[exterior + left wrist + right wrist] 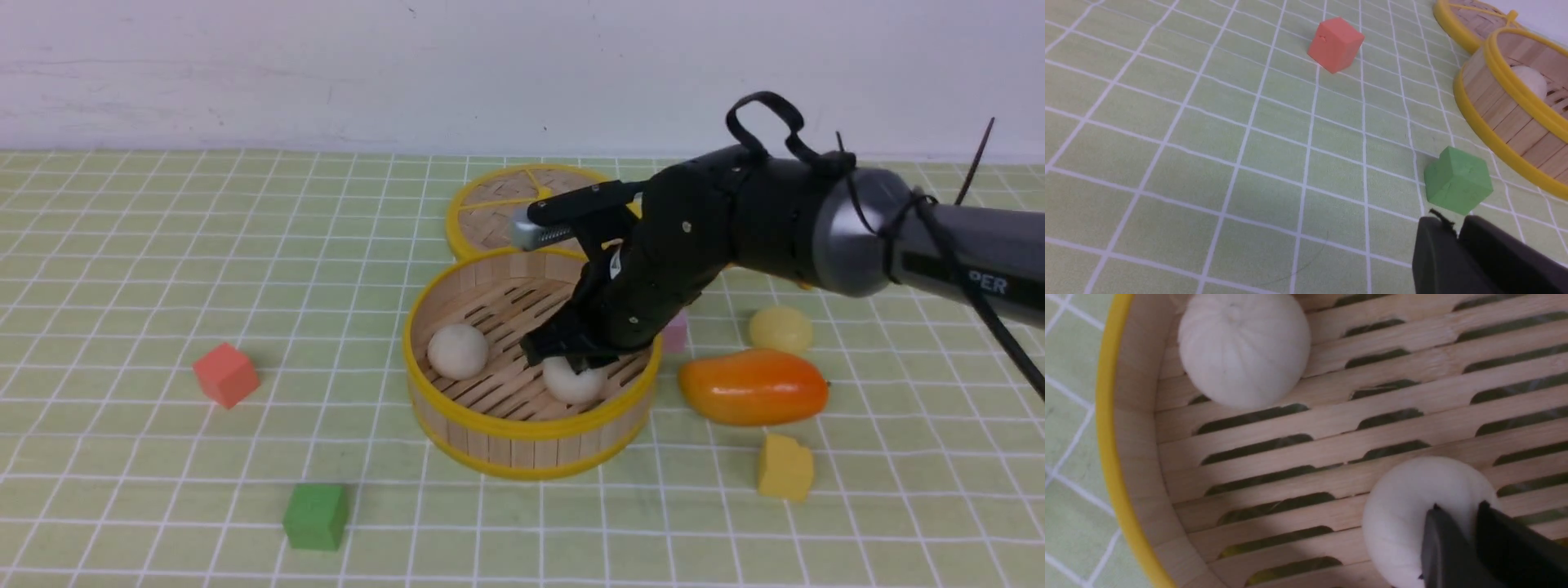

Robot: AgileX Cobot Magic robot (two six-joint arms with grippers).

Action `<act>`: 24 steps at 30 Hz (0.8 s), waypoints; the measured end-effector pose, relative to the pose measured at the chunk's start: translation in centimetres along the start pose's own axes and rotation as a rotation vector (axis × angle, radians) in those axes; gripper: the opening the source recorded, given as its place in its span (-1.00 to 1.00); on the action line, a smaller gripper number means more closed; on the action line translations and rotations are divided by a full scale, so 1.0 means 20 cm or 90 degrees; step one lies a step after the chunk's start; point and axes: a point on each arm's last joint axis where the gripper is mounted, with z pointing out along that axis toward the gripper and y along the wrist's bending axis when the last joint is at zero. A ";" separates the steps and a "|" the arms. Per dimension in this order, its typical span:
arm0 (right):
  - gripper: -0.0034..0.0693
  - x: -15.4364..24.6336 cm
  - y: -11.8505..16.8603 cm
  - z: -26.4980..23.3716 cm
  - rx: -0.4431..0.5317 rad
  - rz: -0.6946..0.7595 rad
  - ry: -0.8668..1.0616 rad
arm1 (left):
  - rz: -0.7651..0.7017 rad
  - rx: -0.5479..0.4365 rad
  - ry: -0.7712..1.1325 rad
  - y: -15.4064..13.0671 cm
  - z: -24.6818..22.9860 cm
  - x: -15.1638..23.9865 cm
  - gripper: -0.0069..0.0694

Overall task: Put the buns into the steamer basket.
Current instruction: Use the right arm to put the steamed stuffed bun into the steamer, then use the right arm to grab a steamed stuffed bun

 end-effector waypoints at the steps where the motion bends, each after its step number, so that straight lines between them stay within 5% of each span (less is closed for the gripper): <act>1: -0.56 0.00 0.00 0.00 0.001 0.003 0.000 | 0.000 0.000 0.000 0.00 0.00 0.00 -0.62; 11: 0.38 -0.10 -0.11 -0.28 0.077 0.014 -0.073 | 0.000 0.000 0.000 0.00 0.00 0.00 -0.59; 16: 0.46 -0.14 -0.30 -0.46 0.160 0.018 -0.114 | 0.000 0.000 0.000 0.00 0.00 0.00 -0.58; 24: 0.37 -0.07 -0.71 -0.40 0.242 0.173 -0.077 | 0.000 0.000 0.000 0.00 0.00 0.00 -0.56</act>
